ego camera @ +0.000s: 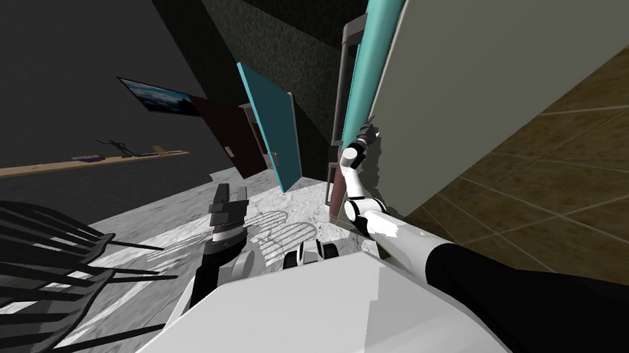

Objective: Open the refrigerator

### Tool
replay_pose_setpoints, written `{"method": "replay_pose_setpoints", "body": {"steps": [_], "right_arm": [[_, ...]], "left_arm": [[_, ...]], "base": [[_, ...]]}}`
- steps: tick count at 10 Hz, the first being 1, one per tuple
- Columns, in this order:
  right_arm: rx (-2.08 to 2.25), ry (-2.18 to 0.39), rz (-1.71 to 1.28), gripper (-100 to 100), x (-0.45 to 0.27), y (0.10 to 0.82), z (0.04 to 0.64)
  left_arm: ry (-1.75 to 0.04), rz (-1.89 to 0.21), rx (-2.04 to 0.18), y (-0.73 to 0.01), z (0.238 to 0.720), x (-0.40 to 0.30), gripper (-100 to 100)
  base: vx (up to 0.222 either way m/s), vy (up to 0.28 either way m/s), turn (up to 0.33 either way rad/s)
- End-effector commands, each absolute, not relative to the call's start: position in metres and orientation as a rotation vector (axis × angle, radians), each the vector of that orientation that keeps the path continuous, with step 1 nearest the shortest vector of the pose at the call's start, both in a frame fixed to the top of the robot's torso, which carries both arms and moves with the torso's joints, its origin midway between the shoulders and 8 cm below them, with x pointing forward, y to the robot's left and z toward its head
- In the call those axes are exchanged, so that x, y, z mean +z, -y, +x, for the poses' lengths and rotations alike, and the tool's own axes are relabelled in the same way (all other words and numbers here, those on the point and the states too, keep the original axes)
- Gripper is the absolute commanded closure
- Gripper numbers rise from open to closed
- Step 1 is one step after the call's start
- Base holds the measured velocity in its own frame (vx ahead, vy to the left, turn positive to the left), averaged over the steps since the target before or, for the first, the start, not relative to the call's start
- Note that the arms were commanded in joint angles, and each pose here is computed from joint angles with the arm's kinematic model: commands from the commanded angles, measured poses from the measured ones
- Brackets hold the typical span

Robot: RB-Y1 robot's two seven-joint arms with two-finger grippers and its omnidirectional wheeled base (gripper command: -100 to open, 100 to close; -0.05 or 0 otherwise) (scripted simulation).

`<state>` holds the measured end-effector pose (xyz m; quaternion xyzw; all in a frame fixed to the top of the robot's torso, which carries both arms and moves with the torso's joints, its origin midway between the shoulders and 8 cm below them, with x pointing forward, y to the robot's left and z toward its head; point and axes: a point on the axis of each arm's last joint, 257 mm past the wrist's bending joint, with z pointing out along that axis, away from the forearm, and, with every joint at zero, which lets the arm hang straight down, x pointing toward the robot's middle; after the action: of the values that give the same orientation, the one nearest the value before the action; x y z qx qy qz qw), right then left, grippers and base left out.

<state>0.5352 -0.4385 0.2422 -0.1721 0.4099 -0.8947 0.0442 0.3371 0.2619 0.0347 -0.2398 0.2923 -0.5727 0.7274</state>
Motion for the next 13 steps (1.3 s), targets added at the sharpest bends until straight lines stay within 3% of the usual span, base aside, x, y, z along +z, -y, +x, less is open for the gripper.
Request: {"method": "replay_pose_setpoints", "body": {"steps": [1, 13], "right_arm": [[-2.593, -1.322, -0.514, -100, 0.235, 0.44, 0.552], [-1.984, -1.566, -0.49, -100, 0.188, 0.41, 0.632]], "left_arm": [[-0.644, -0.528, -1.262, -0.262, 0.337, 0.035, 0], [-0.644, -0.528, -1.262, -0.262, 0.337, 0.035, 0]], "base": [[-0.019, -0.026, 0.047], [-0.007, -0.032, 0.042]]}}
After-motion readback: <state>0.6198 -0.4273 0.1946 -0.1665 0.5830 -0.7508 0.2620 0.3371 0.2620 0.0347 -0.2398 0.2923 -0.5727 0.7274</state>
